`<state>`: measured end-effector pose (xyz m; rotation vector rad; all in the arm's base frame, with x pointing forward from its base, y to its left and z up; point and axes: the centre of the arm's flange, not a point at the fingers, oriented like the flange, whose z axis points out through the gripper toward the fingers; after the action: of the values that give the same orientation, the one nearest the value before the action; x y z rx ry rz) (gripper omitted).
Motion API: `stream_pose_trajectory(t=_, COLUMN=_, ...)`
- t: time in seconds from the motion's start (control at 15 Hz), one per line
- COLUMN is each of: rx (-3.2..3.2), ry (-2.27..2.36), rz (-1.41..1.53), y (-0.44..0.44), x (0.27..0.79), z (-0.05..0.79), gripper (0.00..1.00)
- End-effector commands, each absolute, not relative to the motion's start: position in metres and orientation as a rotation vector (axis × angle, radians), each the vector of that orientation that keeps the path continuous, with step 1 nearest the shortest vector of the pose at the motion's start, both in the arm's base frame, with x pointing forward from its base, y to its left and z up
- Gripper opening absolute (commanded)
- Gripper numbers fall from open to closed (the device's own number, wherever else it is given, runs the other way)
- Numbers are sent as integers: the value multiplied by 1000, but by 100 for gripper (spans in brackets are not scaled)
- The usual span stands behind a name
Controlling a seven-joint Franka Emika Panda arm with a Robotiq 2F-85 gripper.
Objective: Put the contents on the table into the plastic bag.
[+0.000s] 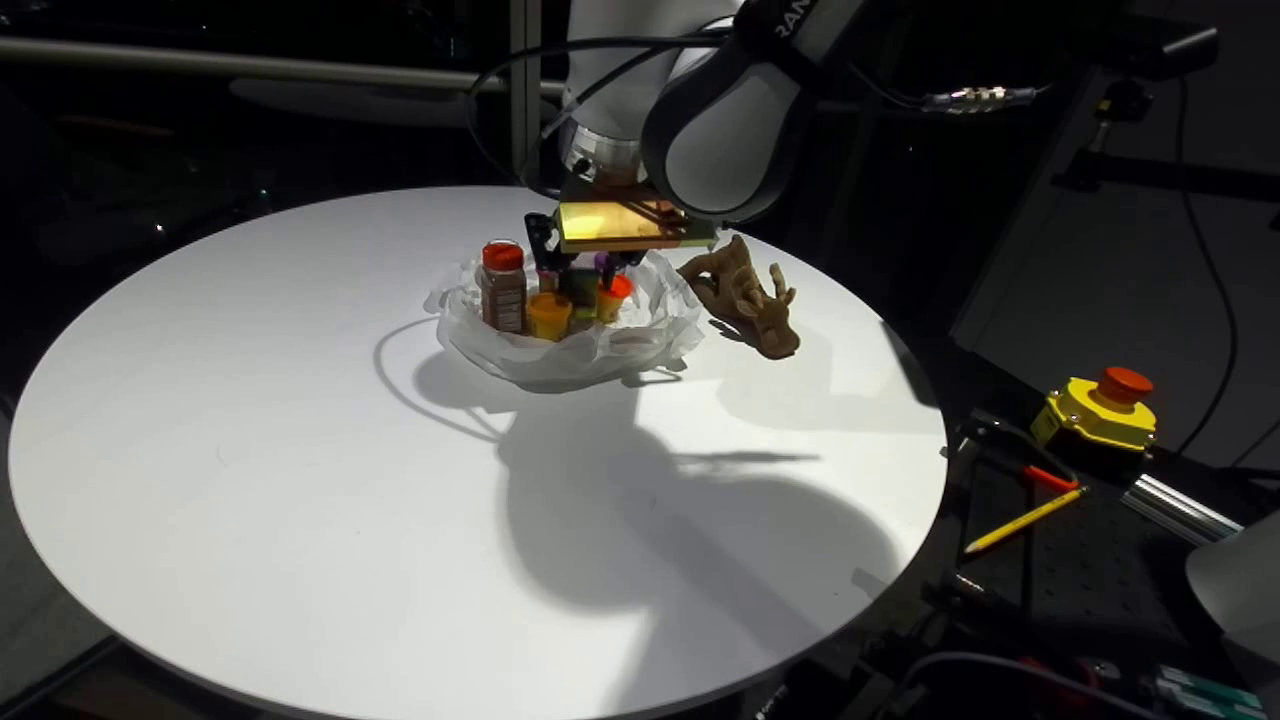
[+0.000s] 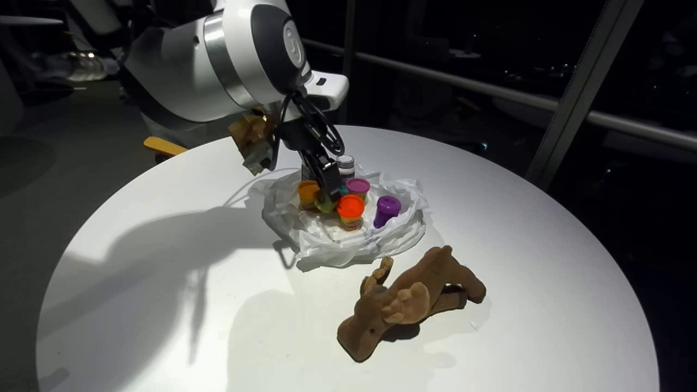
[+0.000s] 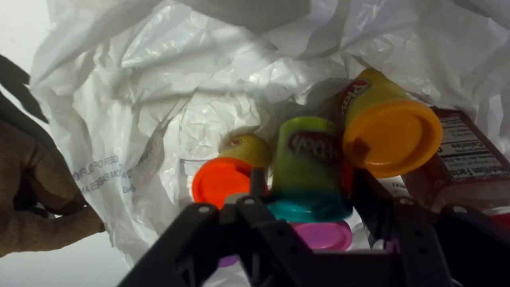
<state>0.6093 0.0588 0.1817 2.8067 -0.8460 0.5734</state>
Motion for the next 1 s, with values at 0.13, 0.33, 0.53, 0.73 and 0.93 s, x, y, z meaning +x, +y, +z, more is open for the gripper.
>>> stream_pose_trajectory(t=0.13, rx=2735, ry=-898, rz=714, y=56, x=609, z=203, gripper=100)
stream_pose_trajectory(t=0.33, rx=2689, ry=-943, rz=745, y=41, x=606, z=235, gripper=100)
stream_pose_trajectory(t=0.53, rx=2656, ry=-922, rz=578, y=15, x=595, z=263, gripper=100)
stream_pose_trajectory(t=0.73, rx=2606, ry=-894, rz=329, y=-10, x=572, z=265, gripper=100)
stream_pose_trajectory(t=0.93, rx=2589, ry=-838, rz=191, y=-37, x=553, z=260, gripper=100)
